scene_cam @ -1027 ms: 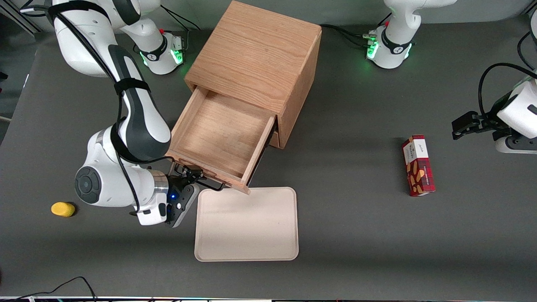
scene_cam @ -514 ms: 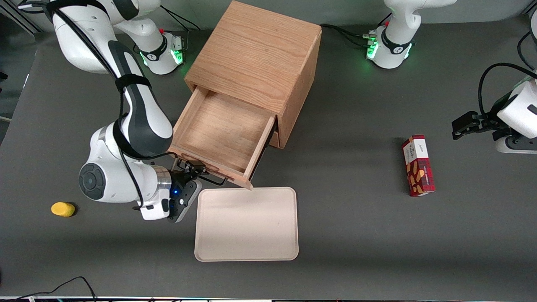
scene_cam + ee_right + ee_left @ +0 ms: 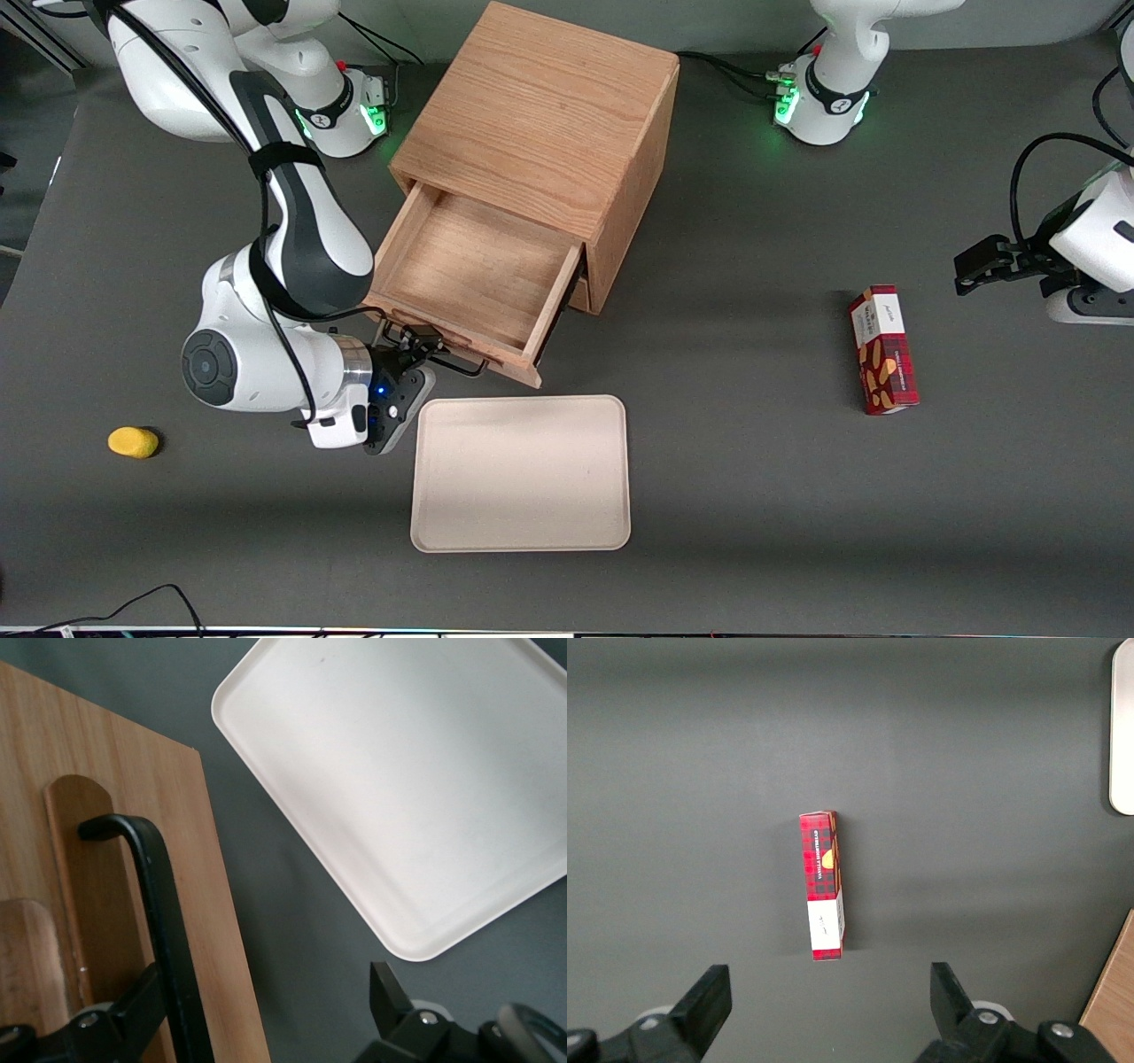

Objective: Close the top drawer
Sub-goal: 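Push the drawer front with the right gripper into the cabinet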

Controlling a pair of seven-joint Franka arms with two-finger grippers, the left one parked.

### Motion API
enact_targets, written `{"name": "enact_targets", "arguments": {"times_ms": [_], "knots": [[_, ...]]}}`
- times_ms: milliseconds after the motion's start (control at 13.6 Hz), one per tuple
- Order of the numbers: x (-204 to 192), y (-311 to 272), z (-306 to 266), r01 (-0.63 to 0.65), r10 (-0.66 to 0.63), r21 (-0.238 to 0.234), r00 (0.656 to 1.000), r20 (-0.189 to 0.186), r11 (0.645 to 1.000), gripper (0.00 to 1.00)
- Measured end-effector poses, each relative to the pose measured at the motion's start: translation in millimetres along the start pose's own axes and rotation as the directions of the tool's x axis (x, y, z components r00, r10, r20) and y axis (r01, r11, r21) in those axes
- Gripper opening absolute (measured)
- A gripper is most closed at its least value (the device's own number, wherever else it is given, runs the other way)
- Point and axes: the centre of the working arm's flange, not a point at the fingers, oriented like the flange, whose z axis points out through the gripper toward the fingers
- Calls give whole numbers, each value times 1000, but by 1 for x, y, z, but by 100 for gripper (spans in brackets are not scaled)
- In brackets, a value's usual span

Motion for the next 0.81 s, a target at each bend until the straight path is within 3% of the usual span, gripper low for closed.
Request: {"name": "enact_targets", "arguments": {"times_ms": [807], "knots": [[-8,-29,12,-70,70,13,998,0,997,100]]}}
